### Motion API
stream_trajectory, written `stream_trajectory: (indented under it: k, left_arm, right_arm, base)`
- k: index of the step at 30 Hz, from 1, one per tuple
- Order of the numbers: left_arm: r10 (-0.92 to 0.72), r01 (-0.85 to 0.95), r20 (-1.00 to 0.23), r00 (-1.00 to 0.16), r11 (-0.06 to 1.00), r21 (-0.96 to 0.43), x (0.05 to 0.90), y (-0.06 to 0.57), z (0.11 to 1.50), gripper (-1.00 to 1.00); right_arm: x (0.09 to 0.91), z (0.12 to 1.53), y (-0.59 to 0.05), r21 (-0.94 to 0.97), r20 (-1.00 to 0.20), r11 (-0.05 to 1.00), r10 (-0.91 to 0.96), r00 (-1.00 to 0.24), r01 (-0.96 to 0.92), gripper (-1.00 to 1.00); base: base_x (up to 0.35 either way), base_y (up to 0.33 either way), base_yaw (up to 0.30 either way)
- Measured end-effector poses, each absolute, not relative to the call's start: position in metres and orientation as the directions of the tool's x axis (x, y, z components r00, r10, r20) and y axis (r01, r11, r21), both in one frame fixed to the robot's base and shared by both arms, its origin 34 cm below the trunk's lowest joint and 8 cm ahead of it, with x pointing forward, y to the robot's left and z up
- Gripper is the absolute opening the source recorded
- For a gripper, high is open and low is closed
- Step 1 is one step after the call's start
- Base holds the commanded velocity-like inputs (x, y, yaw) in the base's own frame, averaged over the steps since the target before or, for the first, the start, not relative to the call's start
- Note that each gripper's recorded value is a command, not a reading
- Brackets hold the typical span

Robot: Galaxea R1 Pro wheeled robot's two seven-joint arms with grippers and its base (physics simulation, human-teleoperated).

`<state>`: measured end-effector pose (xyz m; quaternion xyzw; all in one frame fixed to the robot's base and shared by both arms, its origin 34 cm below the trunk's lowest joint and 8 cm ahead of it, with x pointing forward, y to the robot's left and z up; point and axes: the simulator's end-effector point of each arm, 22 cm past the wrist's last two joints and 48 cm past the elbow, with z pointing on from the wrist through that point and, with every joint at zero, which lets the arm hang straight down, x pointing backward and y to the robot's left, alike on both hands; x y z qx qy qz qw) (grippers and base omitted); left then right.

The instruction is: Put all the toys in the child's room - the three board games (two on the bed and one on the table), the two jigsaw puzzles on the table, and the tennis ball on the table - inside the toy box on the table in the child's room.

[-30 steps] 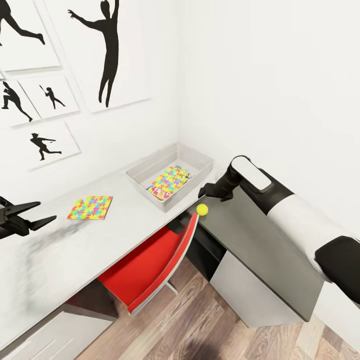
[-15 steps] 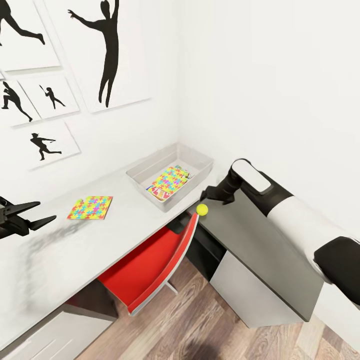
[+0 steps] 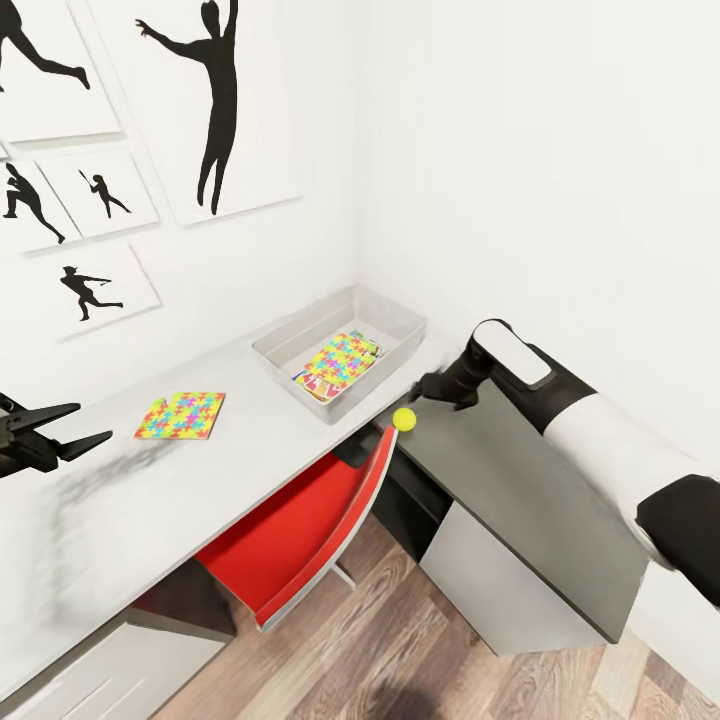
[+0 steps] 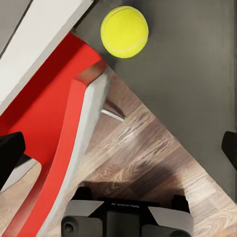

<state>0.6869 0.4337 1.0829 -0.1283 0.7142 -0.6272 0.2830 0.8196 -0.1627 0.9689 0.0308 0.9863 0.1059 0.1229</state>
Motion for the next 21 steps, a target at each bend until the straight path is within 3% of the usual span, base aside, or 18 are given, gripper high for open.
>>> stream_trajectory:
  k: [9,21]
  left_arm:
    - [-0.541,0.174,-0.245,-0.805,0.179,-0.968,0.687,0.435,1.084,1.0]
    - [-0.542,0.175,-0.245,-0.804,0.178,-0.968,0.687,0.435,1.085,1.0]
  right_arm:
    - [0.822,0.968,-0.185,0.209,-0.238,0.976,0.112,-0.965,0.062,1.0]
    - [0.822,0.967,-0.188,0.206,-0.238,0.976,0.115,-0.964,0.066,1.0]
  base:
    - [0.0,-0.14,0.0]
    - [0.014,-0.029,0.0]
